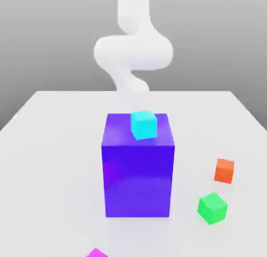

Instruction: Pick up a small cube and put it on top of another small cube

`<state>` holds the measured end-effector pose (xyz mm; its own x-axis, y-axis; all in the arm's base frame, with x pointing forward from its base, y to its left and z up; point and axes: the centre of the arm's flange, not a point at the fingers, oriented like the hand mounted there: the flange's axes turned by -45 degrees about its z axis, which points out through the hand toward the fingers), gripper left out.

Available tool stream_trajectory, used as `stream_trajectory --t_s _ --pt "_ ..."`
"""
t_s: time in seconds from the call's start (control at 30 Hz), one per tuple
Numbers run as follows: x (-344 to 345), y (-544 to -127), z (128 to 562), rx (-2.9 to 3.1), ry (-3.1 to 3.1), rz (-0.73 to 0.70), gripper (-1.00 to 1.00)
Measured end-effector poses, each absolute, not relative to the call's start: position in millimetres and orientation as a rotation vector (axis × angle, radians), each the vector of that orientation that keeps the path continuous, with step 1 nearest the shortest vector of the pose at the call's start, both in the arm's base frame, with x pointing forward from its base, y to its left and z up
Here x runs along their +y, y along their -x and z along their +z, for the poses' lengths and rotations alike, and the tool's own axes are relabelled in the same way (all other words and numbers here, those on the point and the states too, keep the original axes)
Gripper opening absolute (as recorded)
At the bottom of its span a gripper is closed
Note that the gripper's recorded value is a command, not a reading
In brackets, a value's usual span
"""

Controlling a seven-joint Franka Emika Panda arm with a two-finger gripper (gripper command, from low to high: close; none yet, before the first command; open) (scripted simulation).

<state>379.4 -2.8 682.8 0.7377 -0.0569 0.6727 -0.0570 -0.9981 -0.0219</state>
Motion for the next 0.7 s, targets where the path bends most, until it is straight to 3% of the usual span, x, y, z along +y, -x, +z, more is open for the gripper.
stream_trajectory --t_s 0.37,0.7 --pt "-28.5 -495.7 527.8 -0.425 -3.011 0.722 0.00" --pt "-60.2 -544.1 357.3 -0.723 -3.021 0.349 0.00"
